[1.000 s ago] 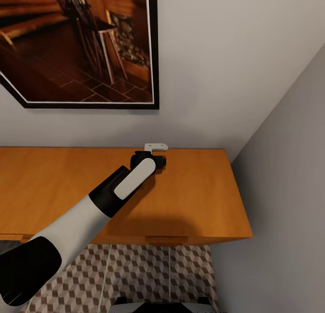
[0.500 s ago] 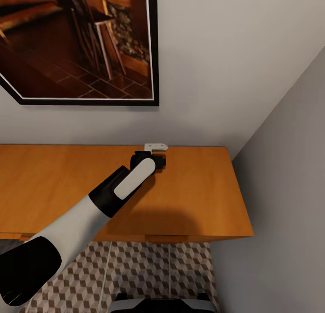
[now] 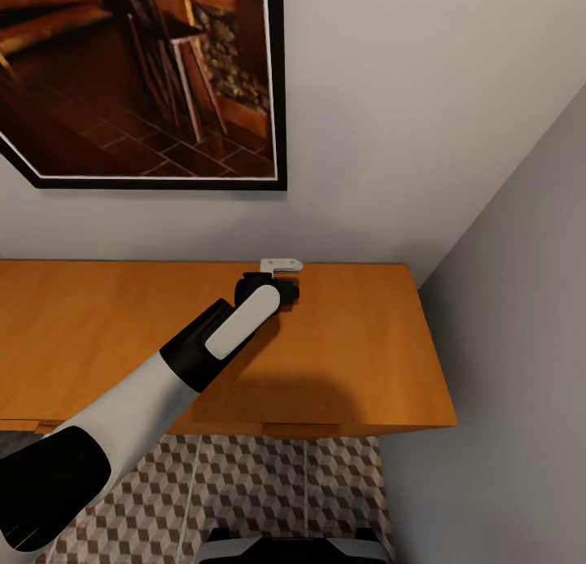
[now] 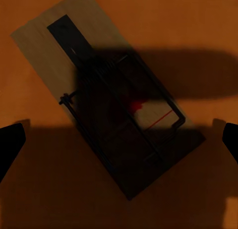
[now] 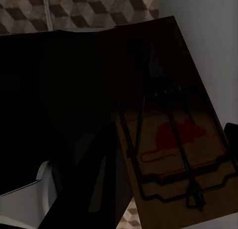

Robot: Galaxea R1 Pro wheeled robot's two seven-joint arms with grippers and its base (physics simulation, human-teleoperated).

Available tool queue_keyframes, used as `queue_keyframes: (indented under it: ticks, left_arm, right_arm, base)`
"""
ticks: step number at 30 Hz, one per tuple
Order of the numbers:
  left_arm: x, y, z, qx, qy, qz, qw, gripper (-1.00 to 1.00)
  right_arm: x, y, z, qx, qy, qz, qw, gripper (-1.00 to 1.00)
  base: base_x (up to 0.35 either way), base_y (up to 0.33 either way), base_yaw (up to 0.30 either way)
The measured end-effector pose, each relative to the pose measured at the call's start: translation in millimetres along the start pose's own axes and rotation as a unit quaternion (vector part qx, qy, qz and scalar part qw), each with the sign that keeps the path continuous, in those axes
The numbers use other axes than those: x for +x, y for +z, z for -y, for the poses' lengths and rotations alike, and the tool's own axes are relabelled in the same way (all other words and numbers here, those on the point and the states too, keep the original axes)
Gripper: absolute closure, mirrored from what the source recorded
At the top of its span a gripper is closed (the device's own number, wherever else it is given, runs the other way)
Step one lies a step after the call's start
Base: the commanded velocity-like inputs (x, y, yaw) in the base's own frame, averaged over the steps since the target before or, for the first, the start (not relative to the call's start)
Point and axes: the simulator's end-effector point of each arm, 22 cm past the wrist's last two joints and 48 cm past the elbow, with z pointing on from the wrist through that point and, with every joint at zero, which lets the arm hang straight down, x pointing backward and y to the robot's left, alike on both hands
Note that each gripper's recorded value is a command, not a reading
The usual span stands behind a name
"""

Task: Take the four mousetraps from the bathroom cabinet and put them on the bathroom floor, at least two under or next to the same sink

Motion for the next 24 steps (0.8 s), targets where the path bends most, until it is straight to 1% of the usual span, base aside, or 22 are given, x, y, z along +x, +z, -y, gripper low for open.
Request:
queue_keyframes:
  ticks: [15,24]
  left_arm:
    - [0.4,0.4,-0.5,-0.001,0.001,0.000,1.0000,-1.00]
    - [3.4,3.8,-0.6,-0.001,0.001,-0.003,1.0000,-1.00]
  right_arm:
    - [0.1,0.0,0.0,0.000,0.000,0.000,1.0000,1.00]
    - [3.0,-0.2,0.3,0.000,0.000,-0.003,1.0000,1.00]
  base:
    - [0.000,0.000,0.000]
    - [0.000,0.000,0.000]
